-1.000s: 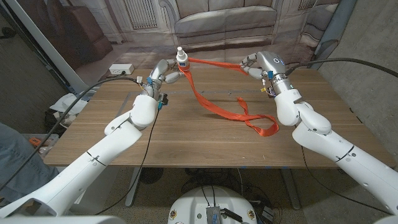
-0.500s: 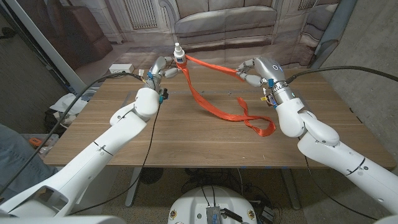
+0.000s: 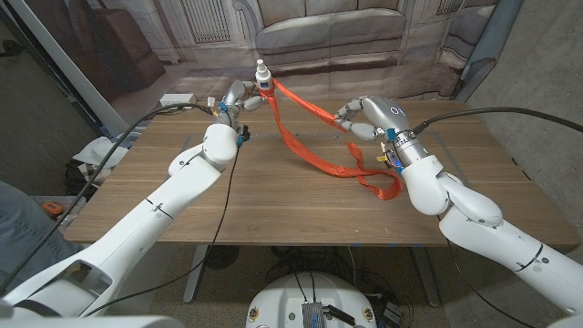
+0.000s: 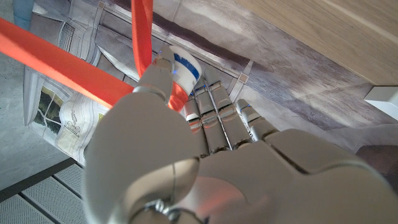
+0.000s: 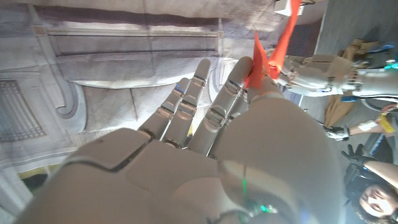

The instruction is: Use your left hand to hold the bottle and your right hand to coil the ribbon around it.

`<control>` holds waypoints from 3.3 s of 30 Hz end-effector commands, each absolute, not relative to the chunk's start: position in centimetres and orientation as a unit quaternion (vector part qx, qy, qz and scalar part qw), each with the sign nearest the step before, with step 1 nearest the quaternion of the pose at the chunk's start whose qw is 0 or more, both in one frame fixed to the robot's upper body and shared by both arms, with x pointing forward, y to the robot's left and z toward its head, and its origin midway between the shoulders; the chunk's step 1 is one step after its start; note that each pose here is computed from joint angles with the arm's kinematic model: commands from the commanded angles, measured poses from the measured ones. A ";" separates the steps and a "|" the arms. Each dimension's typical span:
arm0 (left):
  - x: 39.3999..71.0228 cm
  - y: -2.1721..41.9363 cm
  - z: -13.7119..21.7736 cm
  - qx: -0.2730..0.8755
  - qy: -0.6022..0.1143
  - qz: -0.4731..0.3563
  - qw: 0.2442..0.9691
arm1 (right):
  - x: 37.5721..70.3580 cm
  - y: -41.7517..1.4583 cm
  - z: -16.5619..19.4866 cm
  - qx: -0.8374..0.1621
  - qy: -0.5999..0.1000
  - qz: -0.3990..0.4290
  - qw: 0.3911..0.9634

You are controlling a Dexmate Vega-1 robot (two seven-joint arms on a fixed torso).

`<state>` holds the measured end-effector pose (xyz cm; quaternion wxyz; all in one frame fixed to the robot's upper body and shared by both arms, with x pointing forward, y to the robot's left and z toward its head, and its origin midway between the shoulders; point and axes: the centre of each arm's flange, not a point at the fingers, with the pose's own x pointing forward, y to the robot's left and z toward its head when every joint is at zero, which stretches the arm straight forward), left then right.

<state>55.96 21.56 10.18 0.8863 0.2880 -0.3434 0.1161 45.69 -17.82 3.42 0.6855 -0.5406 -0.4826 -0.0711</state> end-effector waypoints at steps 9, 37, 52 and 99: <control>56.1 19.1 10.4 0.332 -0.331 0.094 0.878 | 43.6 -10.3 4.3 -0.571 -0.579 0.044 0.581; 54.6 12.8 8.6 0.461 -0.384 0.015 0.800 | 43.7 -4.9 10.2 -0.592 -0.646 0.035 0.481; 54.2 12.0 7.0 0.509 -0.388 -0.014 0.768 | 45.0 -5.1 13.6 -0.610 -0.628 0.000 0.483; 50.6 15.9 6.0 0.419 -0.442 -0.007 0.793 | 53.9 -15.5 17.2 -0.620 -0.451 -0.142 0.626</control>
